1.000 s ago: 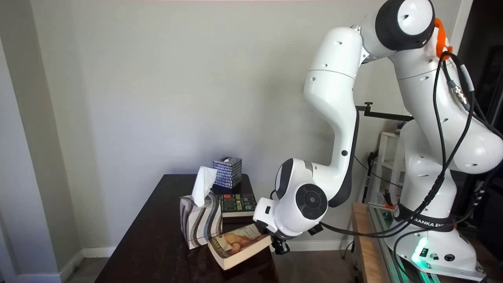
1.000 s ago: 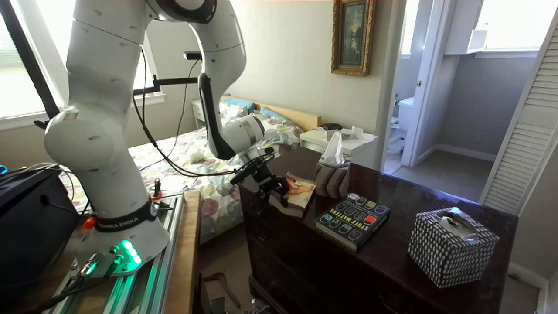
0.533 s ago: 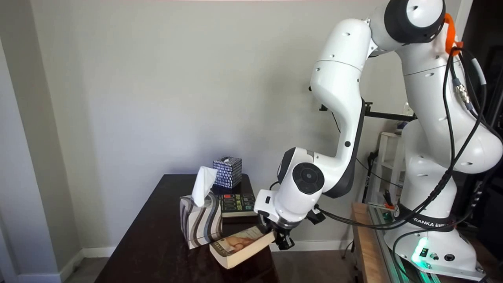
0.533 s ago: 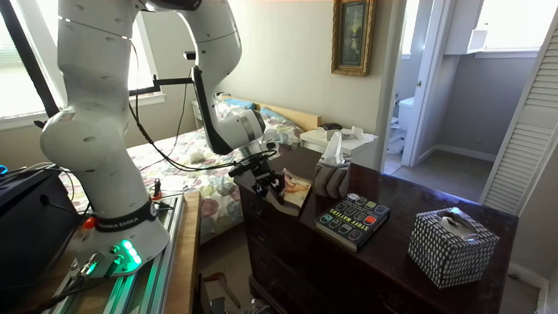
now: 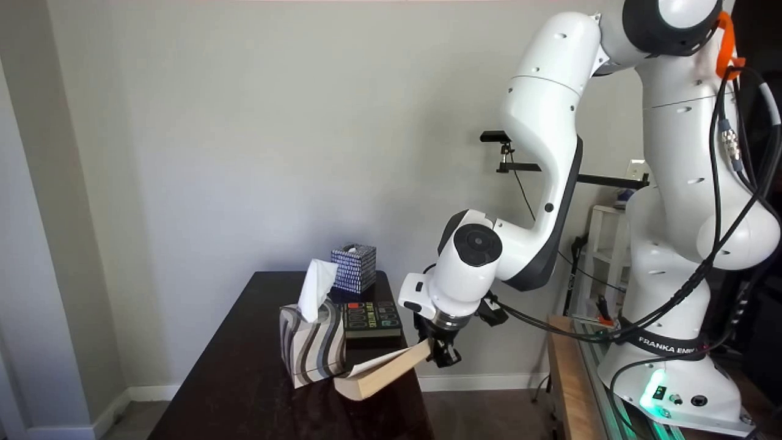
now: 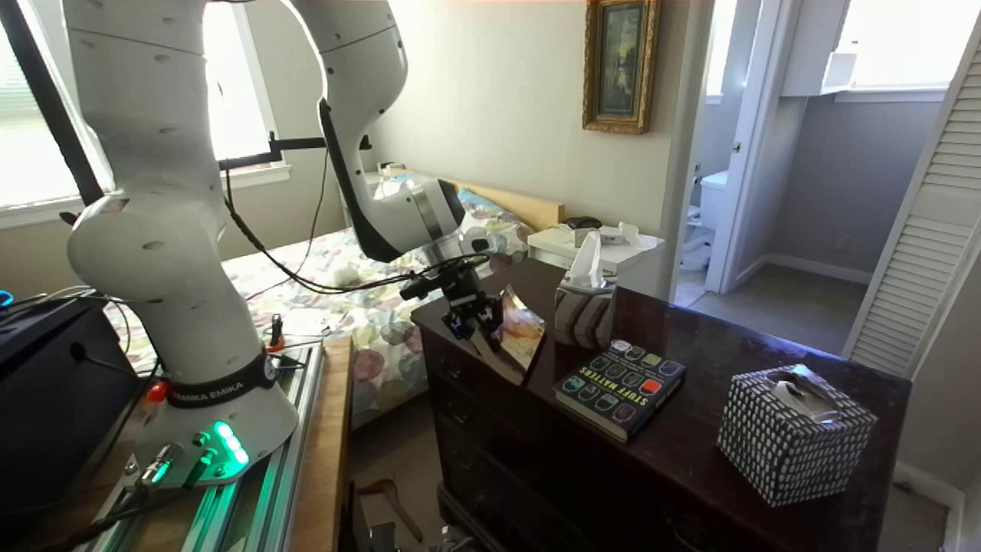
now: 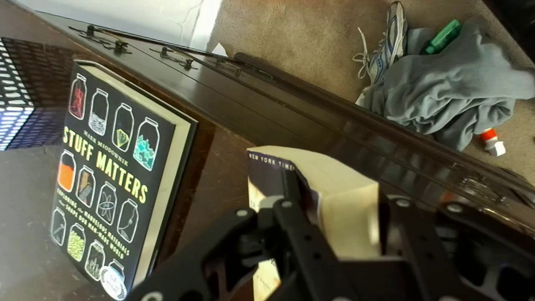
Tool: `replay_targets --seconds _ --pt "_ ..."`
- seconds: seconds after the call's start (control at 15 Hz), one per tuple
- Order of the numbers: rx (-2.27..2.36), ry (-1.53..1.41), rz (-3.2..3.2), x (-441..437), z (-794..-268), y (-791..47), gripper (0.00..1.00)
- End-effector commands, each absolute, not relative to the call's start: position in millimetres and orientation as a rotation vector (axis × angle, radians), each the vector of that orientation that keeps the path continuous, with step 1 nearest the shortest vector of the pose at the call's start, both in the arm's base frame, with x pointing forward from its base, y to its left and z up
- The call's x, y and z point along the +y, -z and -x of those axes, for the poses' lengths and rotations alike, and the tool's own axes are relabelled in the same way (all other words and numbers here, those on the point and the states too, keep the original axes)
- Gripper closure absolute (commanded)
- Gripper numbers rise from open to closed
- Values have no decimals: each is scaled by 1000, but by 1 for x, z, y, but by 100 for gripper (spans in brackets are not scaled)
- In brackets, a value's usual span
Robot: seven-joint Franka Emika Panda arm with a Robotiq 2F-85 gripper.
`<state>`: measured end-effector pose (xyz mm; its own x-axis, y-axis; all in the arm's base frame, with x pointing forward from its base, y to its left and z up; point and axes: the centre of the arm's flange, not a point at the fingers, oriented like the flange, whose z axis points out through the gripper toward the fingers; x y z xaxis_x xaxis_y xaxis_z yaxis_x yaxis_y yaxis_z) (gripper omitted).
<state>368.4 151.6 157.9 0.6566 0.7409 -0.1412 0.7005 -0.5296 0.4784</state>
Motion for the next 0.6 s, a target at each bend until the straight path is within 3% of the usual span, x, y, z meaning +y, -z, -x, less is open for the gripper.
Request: replay_targets --seconds 0.0,0.53 --pt "1083 -117 -2400 135 -366 -190 90" --pt "1026 -150 -2454 118 -384 -182 90"
